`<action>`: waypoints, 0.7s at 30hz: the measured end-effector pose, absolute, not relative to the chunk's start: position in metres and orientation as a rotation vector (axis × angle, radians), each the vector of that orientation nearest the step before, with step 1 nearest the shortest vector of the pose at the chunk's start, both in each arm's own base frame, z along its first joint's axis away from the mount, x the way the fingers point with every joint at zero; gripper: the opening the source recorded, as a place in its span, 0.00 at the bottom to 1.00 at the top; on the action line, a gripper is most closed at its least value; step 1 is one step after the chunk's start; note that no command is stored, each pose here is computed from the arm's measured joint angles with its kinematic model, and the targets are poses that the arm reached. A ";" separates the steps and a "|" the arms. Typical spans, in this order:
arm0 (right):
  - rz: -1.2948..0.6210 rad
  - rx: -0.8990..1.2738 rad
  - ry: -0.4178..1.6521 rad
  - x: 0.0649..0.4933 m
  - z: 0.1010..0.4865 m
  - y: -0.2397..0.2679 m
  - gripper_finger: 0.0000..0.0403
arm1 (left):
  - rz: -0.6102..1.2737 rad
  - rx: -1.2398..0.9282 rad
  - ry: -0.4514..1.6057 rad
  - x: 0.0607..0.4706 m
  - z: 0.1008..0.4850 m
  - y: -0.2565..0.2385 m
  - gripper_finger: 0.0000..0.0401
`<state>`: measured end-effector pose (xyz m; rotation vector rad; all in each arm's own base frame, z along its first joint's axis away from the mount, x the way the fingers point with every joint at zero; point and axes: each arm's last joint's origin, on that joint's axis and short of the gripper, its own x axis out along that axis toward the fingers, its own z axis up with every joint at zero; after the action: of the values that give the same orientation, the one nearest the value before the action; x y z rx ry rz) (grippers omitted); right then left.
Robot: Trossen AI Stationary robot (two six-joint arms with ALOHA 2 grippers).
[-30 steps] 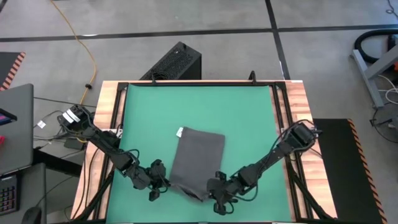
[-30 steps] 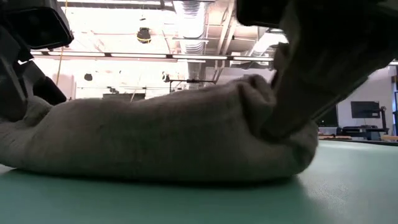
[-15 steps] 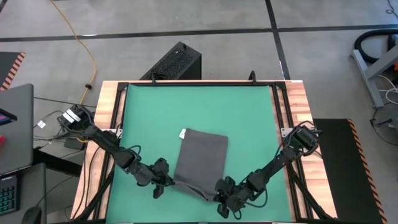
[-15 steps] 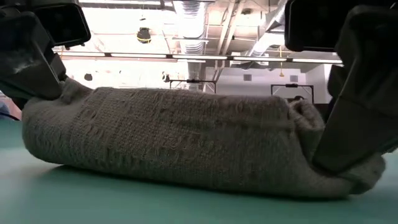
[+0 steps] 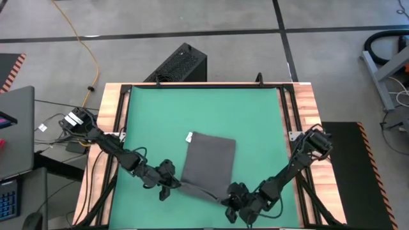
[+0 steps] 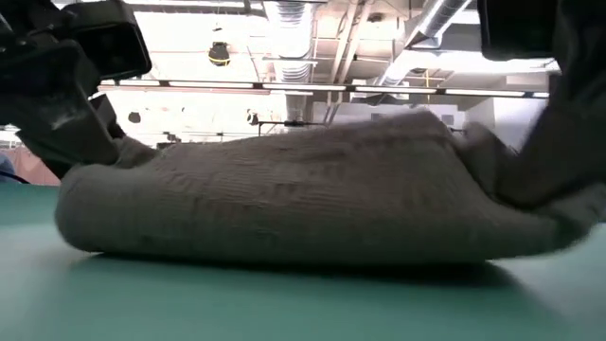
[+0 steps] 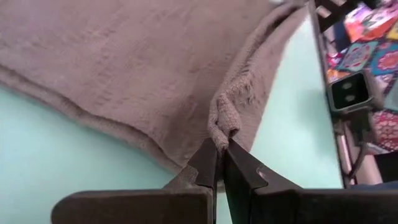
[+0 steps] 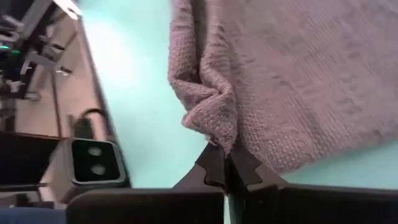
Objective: Roll towel
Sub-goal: Roll the gray towel
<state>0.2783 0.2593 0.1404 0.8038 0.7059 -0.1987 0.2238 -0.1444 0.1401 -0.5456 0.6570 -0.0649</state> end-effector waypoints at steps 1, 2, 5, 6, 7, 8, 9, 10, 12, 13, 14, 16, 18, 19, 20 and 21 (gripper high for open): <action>-0.212 0.806 0.715 0.277 0.139 0.259 0.02 | -0.064 -0.543 0.656 0.224 0.140 -0.144 0.00; -0.226 0.811 0.723 0.276 0.138 0.259 0.02 | -0.062 -0.543 0.656 0.224 0.140 -0.143 0.00; -0.268 0.832 0.734 0.275 0.136 0.256 0.02 | -0.057 -0.543 0.655 0.225 0.140 -0.142 0.00; -0.281 0.834 0.733 0.276 0.135 0.255 0.02 | -0.056 -0.542 0.655 0.225 0.140 -0.142 0.00; -0.289 0.834 0.728 0.276 0.135 0.254 0.02 | -0.057 -0.539 0.656 0.225 0.140 -0.142 0.00; -0.293 0.835 0.722 0.277 0.135 0.253 0.02 | -0.057 -0.531 0.659 0.225 0.139 -0.142 0.00; -0.294 0.837 0.719 0.278 0.136 0.252 0.02 | -0.054 -0.525 0.665 0.225 0.136 -0.143 0.00; -0.297 0.841 0.717 0.279 0.137 0.251 0.02 | -0.049 -0.520 0.674 0.226 0.134 -0.143 0.00; -0.300 0.855 0.722 0.280 0.137 0.249 0.02 | -0.040 -0.519 0.692 0.227 0.126 -0.144 0.00; -0.306 0.863 0.724 0.280 0.137 0.249 0.02 | -0.035 -0.519 0.701 0.229 0.122 -0.144 0.00; -0.308 0.869 0.723 0.280 0.137 0.249 0.02 | -0.033 -0.519 0.712 0.230 0.118 -0.143 0.00; -0.315 0.889 0.723 0.280 0.137 0.249 0.02 | -0.022 -0.539 0.717 0.233 0.112 -0.142 0.00; -0.332 0.906 0.739 0.278 0.136 0.249 0.02 | 0.004 -0.563 0.721 0.236 0.106 -0.140 0.00; -0.348 0.922 0.754 0.277 0.135 0.248 0.02 | 0.010 -0.574 0.724 0.238 0.104 -0.138 0.00; -0.370 0.939 0.769 0.276 0.134 0.247 0.02 | 0.017 -0.584 0.727 0.239 0.102 -0.137 0.00; -0.392 0.954 0.785 0.274 0.132 0.246 0.02 | 0.020 -0.595 0.728 0.239 0.102 -0.137 0.00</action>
<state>0.2742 0.2463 0.1323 0.9541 0.7853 -0.3923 0.2393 -0.1365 0.1017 -0.5948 0.7285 0.0200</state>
